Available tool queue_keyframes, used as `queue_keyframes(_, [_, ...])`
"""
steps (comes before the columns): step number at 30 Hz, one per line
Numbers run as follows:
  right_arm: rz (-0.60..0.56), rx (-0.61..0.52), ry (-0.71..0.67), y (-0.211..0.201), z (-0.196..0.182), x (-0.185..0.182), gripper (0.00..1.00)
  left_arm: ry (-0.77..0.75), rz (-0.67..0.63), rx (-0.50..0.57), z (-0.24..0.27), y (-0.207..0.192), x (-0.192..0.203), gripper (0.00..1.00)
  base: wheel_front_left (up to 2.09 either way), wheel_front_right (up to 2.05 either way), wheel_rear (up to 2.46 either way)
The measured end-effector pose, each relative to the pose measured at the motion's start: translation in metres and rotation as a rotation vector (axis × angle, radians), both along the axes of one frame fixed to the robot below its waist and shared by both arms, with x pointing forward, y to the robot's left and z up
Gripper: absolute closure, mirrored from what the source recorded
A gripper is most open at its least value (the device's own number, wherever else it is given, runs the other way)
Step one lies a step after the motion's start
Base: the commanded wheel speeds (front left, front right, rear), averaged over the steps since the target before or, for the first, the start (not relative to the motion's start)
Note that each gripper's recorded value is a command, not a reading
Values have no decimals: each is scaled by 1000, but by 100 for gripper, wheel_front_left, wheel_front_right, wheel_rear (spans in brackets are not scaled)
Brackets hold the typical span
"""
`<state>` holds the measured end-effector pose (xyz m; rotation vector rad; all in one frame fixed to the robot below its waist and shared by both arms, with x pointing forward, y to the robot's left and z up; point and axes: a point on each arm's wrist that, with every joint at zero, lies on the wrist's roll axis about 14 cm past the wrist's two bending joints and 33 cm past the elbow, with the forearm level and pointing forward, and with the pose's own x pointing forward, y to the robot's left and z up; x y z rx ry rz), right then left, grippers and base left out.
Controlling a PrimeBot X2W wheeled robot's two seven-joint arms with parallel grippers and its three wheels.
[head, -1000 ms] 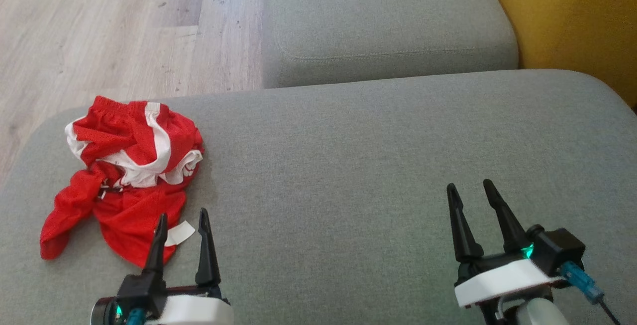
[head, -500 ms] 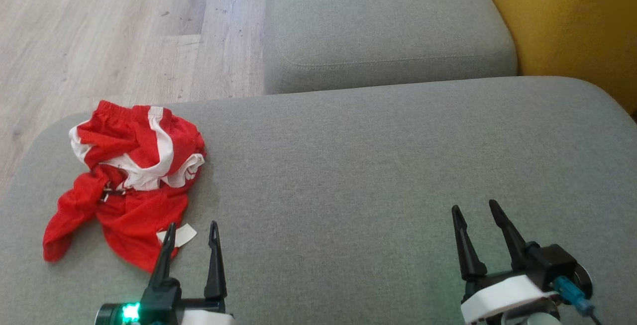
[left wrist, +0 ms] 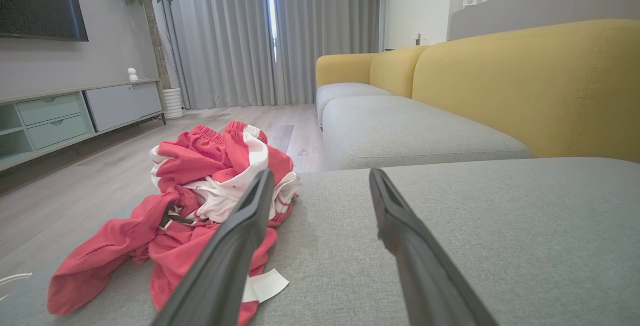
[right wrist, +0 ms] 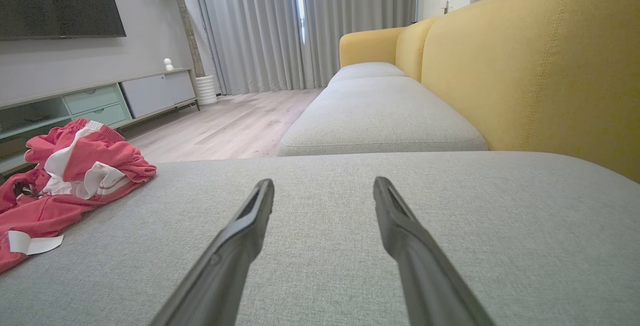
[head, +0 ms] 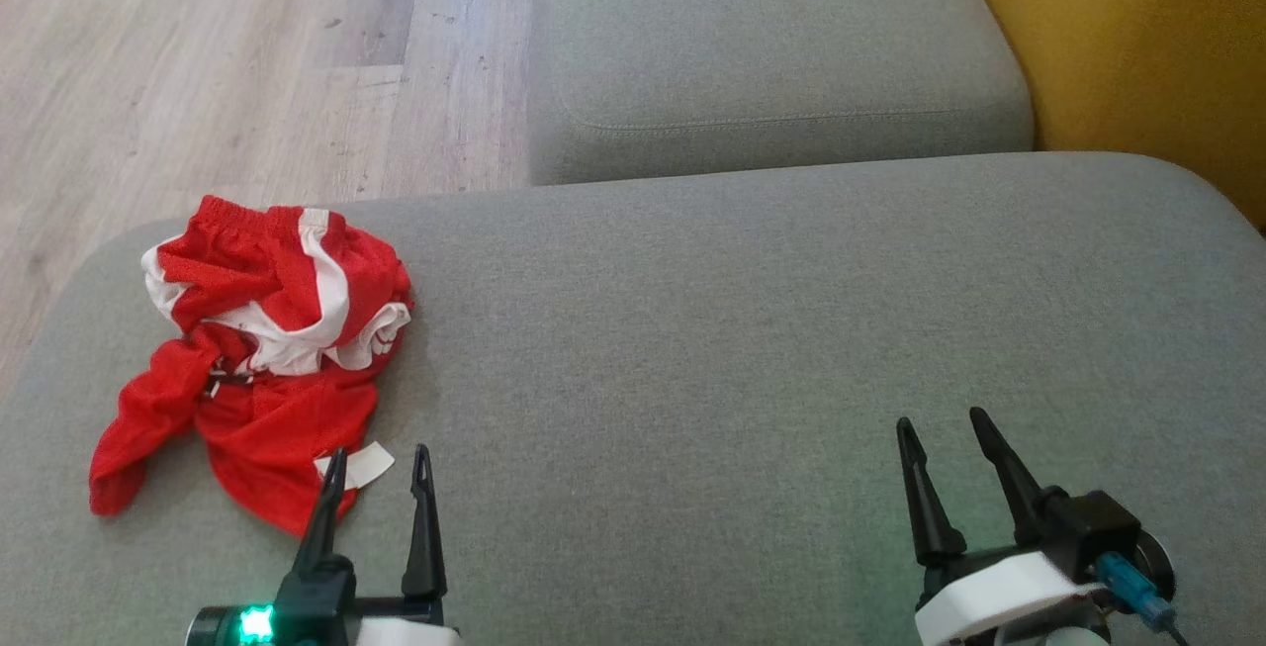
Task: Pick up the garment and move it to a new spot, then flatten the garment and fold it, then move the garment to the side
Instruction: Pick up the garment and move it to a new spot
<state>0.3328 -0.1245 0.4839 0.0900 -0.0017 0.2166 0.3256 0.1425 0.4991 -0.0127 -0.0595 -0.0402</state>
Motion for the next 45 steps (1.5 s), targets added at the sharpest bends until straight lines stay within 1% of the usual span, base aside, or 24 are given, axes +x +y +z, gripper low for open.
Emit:
queue_keyframes(7, [29,-6,7,9,-2,3,0,7,30,12,-3,9,-4,0,0,0,0])
queue_keyframes(13, [90,-17,10,28,-2,9,0,20,95,8,-8,31,-13,0,0,0,0])
queue_keyframes(22, [244,-22,13,77,-2,15,0,19,261,10,-10,81,-40,0,0,0,0])
queue_keyframes(23, [244,-22,13,77,-2,15,0,19,261,10,-10,81,-40,0,0,0,0])
queue_keyframes(32, [341,-22,6,109,2,16,0,25,408,20,-15,124,-78,0,0,0,0])
queue_keyframes(38, [357,-13,3,115,4,17,0,34,416,34,-17,132,-85,0,0,0,0])
queue_keyframes(45, [330,6,27,107,-3,26,0,8,420,66,-3,137,-75,0,0,0,0])
